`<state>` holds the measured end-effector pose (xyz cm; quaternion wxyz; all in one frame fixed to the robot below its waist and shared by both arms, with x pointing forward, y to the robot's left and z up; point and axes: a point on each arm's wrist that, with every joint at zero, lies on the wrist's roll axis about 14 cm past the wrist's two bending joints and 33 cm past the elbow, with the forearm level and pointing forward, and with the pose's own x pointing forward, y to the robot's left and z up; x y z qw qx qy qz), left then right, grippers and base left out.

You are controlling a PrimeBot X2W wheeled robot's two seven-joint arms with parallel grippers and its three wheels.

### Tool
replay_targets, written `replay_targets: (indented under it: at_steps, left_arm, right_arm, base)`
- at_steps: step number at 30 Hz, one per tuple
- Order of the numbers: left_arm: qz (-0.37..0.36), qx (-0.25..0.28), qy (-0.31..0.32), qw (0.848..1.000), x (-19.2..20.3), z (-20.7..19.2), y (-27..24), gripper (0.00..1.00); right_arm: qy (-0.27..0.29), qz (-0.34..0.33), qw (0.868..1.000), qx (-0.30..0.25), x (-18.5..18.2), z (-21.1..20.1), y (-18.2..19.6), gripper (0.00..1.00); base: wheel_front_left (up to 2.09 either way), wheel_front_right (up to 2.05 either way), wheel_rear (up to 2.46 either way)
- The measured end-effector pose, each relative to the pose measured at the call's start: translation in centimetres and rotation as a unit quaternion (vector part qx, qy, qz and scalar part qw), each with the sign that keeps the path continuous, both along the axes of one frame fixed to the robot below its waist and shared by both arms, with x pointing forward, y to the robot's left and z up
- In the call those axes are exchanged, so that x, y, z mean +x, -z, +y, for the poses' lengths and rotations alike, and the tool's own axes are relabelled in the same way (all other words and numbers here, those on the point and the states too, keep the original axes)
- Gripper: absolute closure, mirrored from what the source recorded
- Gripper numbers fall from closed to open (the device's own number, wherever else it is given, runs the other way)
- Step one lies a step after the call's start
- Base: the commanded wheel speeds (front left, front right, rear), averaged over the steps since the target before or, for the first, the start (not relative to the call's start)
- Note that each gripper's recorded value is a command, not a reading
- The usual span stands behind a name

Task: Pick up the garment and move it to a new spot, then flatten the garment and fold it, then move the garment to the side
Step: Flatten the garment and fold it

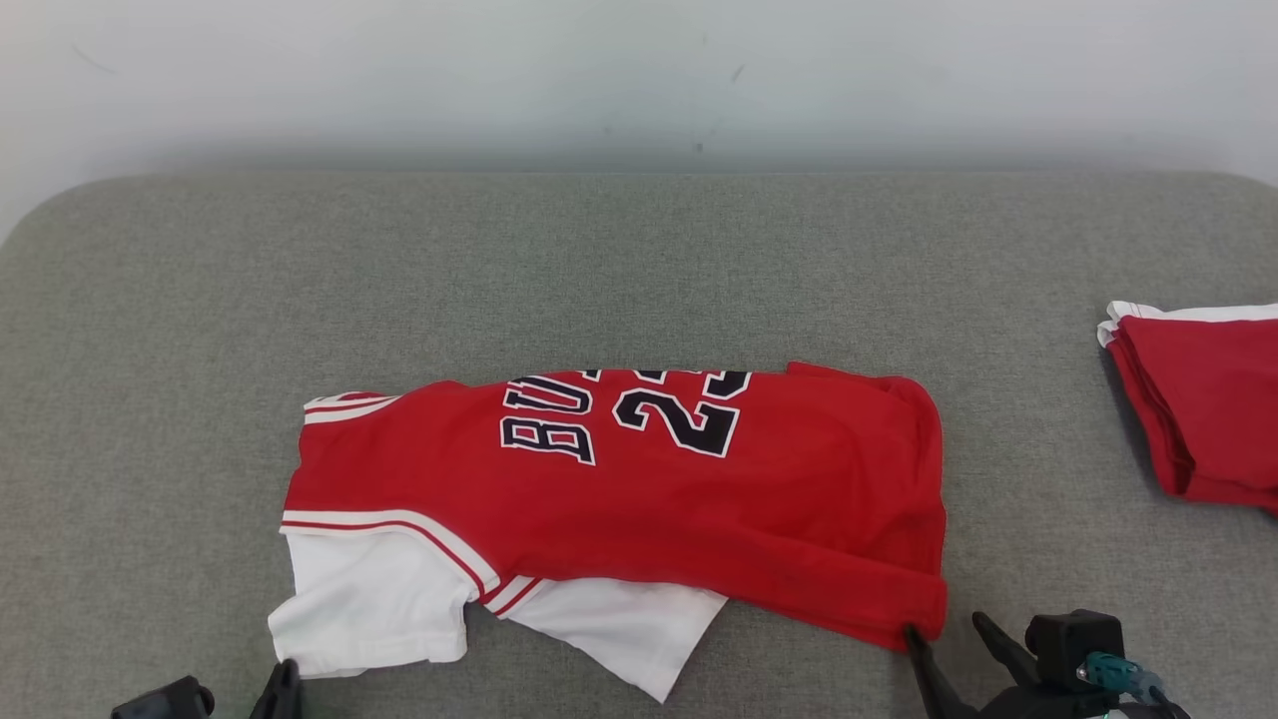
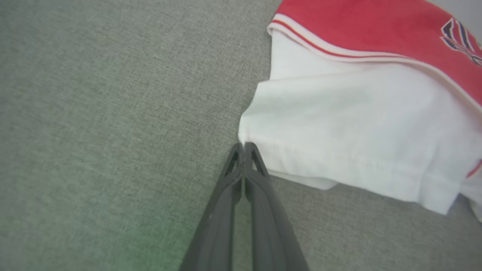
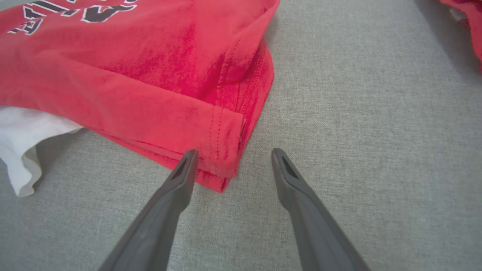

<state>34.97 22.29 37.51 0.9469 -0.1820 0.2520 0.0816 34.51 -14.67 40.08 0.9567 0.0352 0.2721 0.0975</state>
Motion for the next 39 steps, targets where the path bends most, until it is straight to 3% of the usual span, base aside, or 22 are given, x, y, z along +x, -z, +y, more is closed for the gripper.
replay_targets:
  at_steps: [5, 6, 8, 11, 13, 17, 24, 26, 32, 39]
  left_arm:
    - [0.0, -0.004, -0.002, 1.0, -0.1, -0.2, 0.1, 1.0]
    - [0.0, -0.004, -0.003, 1.0, -0.1, -0.2, 0.1, 1.0]
    - [-0.001, -0.004, -0.004, 1.0, -0.1, -0.1, 0.1, 1.0]
    - [-0.004, -0.003, -0.005, 1.0, 0.0, -0.1, 0.1, 1.0]
    - [-0.004, -0.003, -0.005, 1.0, 0.0, -0.1, 0.1, 1.0]
    - [-0.011, -0.004, -0.003, 1.0, 0.3, -0.2, -0.2, 1.0]
    - [-0.05, -0.036, -0.024, 0.998, 1.1, -0.3, -1.6, 1.0]
    - [-0.114, -0.077, -0.052, 0.989, 2.6, 0.1, -4.4, 1.0]
    - [-0.235, -0.118, -0.074, 0.962, 5.3, 1.2, -11.3, 1.0]
    - [-0.317, -0.173, -0.045, 0.932, 9.2, 0.0, -17.6, 1.0]
  right_arm:
    - [-0.002, 0.027, 1.0, -0.007, -0.4, -0.1, 0.9, 0.0]
    - [-0.001, 0.027, 1.0, -0.007, -0.4, -0.1, 0.9, 0.08]
    - [-0.001, 0.027, 1.0, -0.007, -0.4, 0.0, 0.8, 0.44]
    - [-0.007, 0.029, 1.0, -0.009, -0.4, 0.2, 0.9, 0.5]
    - [-0.012, 0.027, 1.0, -0.009, -0.3, 0.5, 0.8, 0.61]
    - [-0.017, 0.022, 1.0, -0.008, 0.0, 0.8, 0.5, 1.0]
    - [-0.014, 0.009, 1.0, -0.001, 0.2, 0.8, 0.0, 1.0]
    - [0.002, -0.025, 0.999, 0.025, 1.1, 0.6, -1.7, 1.0]
    - [0.017, -0.106, 0.99, 0.093, 4.2, 0.4, -6.6, 1.0]
    - [-0.04, -0.186, 0.975, 0.119, 8.9, 2.0, -13.3, 1.0]
  base:
    - [0.0, 0.0, 0.0]
    - [0.0, 0.0, 0.0]
    - [0.0, 0.0, 0.0]
    - [0.0, 0.0, 0.0]
    - [0.0, 0.0, 0.0]
    - [0.0, 0.0, 0.0]
    - [0.0, 0.0, 0.0]
    - [0.0, 0.0, 0.0]
    - [0.0, 0.0, 0.0]
    - [0.0, 0.0, 0.0]
